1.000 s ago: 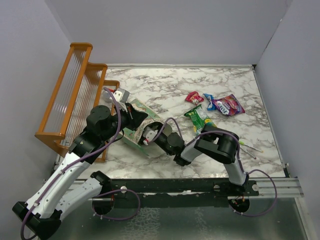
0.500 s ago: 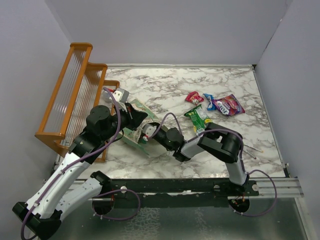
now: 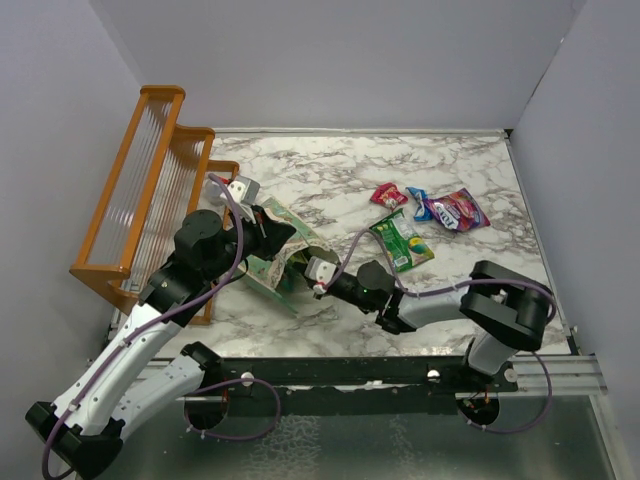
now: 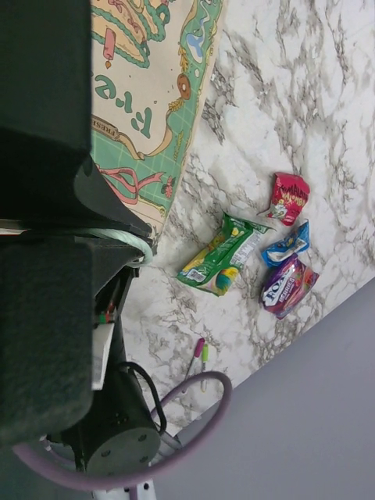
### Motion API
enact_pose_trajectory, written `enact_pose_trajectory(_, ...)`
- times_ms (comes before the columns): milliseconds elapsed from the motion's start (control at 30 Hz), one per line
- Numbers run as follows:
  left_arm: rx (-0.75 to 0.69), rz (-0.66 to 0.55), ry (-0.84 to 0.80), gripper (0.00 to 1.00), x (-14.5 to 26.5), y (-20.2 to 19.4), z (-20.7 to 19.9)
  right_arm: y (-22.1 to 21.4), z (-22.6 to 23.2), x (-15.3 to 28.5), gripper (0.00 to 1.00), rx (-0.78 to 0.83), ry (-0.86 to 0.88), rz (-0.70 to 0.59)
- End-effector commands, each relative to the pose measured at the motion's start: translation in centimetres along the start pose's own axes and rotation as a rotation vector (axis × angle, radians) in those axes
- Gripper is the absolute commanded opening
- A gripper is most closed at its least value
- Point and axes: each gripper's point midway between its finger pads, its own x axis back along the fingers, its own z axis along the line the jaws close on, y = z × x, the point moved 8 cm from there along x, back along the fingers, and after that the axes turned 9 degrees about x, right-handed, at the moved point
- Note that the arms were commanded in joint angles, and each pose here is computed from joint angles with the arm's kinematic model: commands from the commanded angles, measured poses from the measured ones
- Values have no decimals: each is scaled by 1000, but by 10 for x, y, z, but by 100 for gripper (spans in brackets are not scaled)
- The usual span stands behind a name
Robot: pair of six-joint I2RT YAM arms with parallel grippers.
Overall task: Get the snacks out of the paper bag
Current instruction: Adjust the snack in the paper bag.
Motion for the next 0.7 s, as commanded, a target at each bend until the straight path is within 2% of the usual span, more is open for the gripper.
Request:
enact_pose_trajectory(0, -17, -37, 17, 0, 2, 10, -2, 35, -6, 14, 1, -125, 36, -83)
enact_pose_trajectory(300, -15, -43, 12, 0, 1, 12, -4, 37, -10, 29, 1, -285, -29, -24)
enact_pose_trajectory(500, -13, -45, 14, 0, 2, 13, -4, 33, 0, 29, 1, -355, 14, -3)
enact_pose_trajectory(633, -15, -47, 18, 0, 3, 13, -4, 23, 7, 24, 1, -369, 43, 62)
enact_pose_trajectory(667, -17, -49, 17, 0, 3, 13, -4, 21, 9, 22, 5, -372, 42, 75)
